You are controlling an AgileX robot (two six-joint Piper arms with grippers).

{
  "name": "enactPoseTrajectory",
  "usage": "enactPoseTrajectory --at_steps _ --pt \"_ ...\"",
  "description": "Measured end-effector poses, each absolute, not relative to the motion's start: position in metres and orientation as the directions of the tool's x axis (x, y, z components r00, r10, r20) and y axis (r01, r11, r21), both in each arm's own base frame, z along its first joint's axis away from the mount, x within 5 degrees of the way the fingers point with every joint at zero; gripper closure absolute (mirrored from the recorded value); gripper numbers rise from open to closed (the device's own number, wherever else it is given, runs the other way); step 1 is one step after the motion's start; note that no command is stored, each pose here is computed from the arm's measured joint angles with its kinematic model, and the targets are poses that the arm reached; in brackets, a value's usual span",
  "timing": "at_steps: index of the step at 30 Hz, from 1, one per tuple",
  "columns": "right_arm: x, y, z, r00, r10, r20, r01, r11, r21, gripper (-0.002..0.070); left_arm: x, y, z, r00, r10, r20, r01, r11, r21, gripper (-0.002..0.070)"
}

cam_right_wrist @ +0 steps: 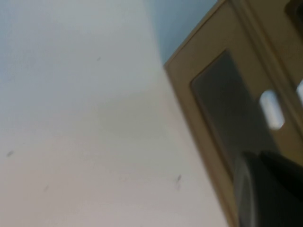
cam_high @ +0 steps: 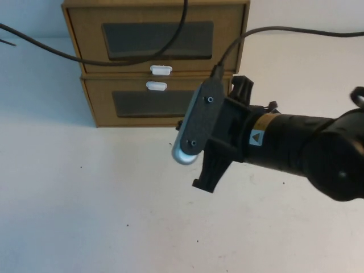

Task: Open the shoe box
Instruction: 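Pull the top drawer of the cardboard box fully open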

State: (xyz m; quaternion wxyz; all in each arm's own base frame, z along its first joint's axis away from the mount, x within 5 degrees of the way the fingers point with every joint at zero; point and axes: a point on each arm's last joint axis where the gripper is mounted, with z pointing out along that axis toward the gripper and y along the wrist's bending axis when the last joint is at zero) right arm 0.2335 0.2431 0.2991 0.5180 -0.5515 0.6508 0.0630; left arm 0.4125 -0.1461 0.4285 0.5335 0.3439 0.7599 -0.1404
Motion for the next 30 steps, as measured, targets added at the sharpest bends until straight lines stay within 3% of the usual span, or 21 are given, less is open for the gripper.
enactPoseTrajectory --at_steps 7,12,15,21,25,30 --pt "0.269 0.279 0.287 0.293 -0.666 -0.686 -0.704 0.336 -0.626 0.0689 0.436 -0.155 0.394 -0.257 0.385 -0.886 0.718 0.69 0.092 0.0677" --pt "0.293 0.302 0.273 0.476 -0.723 -0.501 -0.574 0.176 -0.8 0.0689 0.441 -0.147 0.389 -0.296 0.353 -0.888 0.729 0.684 0.029 0.0677" --pt "0.3 0.306 0.27 0.519 -0.742 -0.424 -0.497 0.141 -0.856 0.0689 0.442 -0.141 0.389 -0.317 0.325 -0.891 0.73 0.683 -0.01 0.0677" --pt "0.308 0.306 0.27 0.408 -0.867 -0.286 -0.265 0.188 -0.946 0.0689 0.444 -0.127 0.389 -0.354 0.263 -0.897 0.737 0.669 -0.095 0.0677" --pt "0.3 0.309 0.263 0.313 -0.9 -0.304 -0.311 0.205 -0.928 0.0689 0.444 -0.122 0.39 -0.358 0.244 -0.901 0.742 0.66 -0.116 0.0677" --pt "0.293 0.322 0.245 0.271 -0.926 -0.261 -0.308 0.174 -0.935 0.0689 0.444 -0.122 0.39 -0.372 0.224 -0.901 0.751 0.643 -0.151 0.0677"
